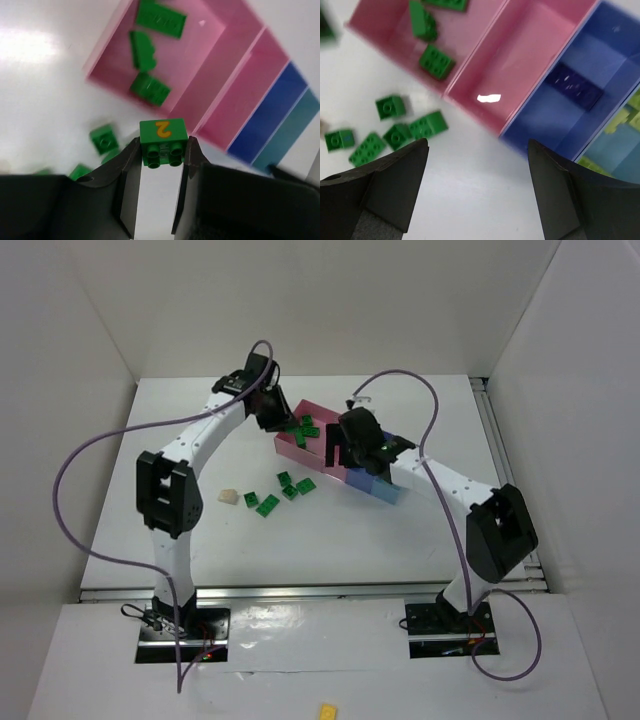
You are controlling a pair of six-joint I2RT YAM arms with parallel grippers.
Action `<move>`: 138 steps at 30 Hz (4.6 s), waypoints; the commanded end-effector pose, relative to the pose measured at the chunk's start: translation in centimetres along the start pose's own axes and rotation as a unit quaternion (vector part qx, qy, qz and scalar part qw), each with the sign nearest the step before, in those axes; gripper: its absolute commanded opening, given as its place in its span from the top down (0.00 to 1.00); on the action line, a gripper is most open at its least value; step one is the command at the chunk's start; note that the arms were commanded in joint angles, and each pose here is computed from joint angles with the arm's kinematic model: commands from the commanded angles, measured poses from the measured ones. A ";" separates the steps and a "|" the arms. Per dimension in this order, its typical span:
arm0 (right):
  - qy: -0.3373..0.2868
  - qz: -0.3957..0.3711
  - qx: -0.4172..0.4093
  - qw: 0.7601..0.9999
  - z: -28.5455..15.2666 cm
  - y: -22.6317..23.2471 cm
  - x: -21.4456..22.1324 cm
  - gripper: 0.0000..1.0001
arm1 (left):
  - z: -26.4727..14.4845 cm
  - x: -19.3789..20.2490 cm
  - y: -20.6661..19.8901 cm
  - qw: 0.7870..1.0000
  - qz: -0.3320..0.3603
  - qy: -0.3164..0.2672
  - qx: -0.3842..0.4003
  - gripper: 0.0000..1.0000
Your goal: Sort the legos into containers by color
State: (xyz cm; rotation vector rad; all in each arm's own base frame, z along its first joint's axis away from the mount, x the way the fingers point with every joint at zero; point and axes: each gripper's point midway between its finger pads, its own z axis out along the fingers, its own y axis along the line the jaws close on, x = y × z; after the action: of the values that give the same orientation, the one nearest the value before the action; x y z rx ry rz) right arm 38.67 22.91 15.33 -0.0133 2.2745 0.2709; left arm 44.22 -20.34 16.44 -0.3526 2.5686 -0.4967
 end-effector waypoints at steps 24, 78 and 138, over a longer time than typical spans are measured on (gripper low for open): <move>0.115 -0.187 -0.234 0.947 -0.7 19.9 14.5 0.14 | -9.4 -1.4 7.5 0.992 0.010 -0.073 -0.099 0.16; -0.048 -0.077 -0.006 0.996 4.6 10.9 -0.5 0.73 | -2.3 12.5 15.1 0.983 -0.094 0.077 -0.141 0.13; 0.080 -0.159 -0.202 0.963 3.5 16.4 12.7 0.19 | -7.4 -3.8 -1.2 0.997 0.038 -0.073 -0.002 0.13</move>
State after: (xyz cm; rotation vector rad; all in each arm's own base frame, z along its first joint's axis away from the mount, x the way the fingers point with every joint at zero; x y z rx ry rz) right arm 29.70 37.60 4.57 -0.6111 2.3910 0.4962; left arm 44.78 -18.96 23.04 -0.3058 2.4640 -0.4634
